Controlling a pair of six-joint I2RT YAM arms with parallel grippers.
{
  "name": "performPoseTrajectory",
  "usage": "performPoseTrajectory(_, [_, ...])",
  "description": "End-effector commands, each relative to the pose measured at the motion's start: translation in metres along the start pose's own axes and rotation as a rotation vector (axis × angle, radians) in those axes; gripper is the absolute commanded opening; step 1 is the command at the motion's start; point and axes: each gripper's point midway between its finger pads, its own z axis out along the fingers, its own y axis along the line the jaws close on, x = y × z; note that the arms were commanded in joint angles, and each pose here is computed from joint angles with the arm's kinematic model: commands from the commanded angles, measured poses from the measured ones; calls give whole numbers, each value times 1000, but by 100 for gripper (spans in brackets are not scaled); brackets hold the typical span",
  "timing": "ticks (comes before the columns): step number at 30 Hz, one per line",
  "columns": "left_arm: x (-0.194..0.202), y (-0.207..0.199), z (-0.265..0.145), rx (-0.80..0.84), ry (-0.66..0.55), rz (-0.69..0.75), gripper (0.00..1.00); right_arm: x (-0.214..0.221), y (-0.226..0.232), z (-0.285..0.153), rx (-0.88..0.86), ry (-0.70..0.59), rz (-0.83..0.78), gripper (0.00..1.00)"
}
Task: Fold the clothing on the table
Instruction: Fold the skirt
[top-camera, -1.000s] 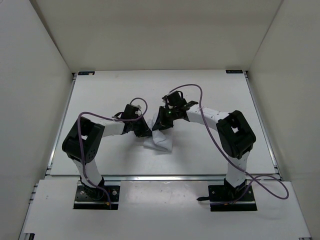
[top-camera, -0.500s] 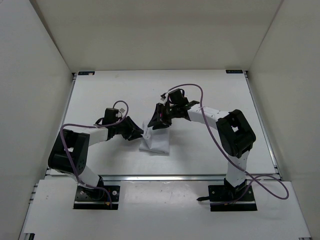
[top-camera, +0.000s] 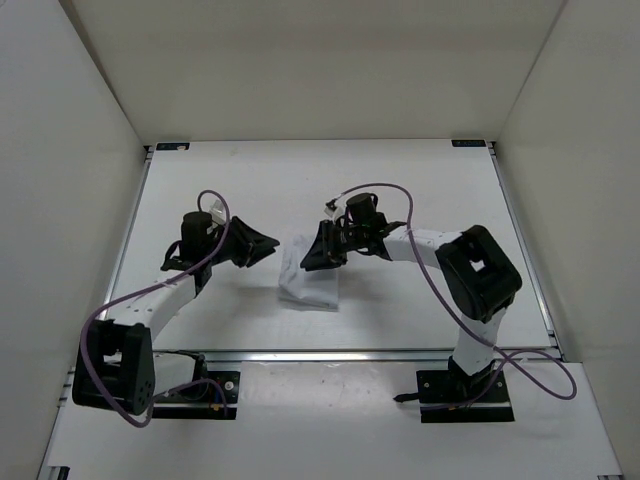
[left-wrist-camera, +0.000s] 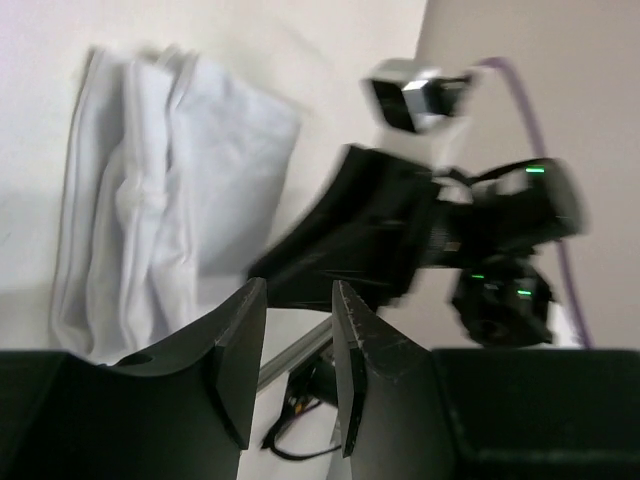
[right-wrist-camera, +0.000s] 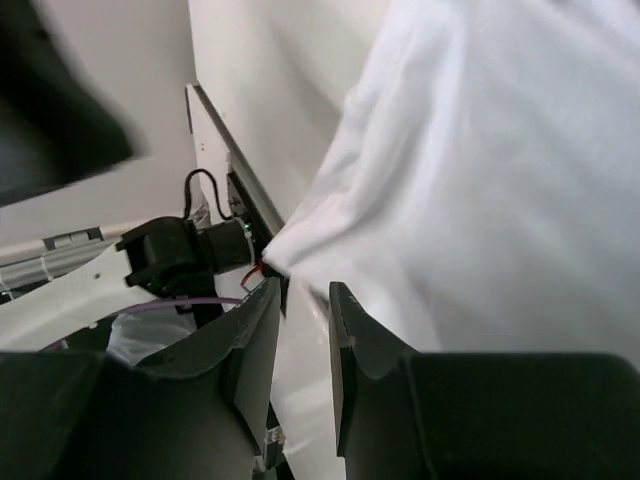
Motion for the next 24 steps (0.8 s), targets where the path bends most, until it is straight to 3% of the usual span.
performPoseTrajectory(1, [-19,-12,-11,-19,-70,37,43,6,-1,28,-92,62,-45,23])
performPoseTrajectory(5, [-17,-8,-14,-25,-56,27,43,26,-42,52,-43,149,112,26])
performPoseTrajectory(8, [-17,-7,-15,-18,-56,19,43,29,-47,49,-138,148,189,26])
performPoseTrajectory(12, [-21,-15,-18,-18,-55,48,42,17,-25,33,-160,117,103,27])
performPoseTrajectory(15, [-25,-24,-25,-11,-71,75,44,-15,25,-3,-107,9,-56,31])
performPoseTrajectory(17, [-25,-25,-28,-19,-69,74,43,-21,38,-26,-56,-41,-82,40])
performPoseTrajectory(19, [-25,-30,-32,-13,-79,91,43,-23,46,-51,-42,-97,-73,42])
performPoseTrajectory(22, [-16,-29,-35,-17,-59,94,43,-19,53,-84,-58,-175,-94,58])
performPoseTrajectory(24, [-10,-29,-38,-20,-48,111,44,-19,55,-107,-62,-239,-105,59])
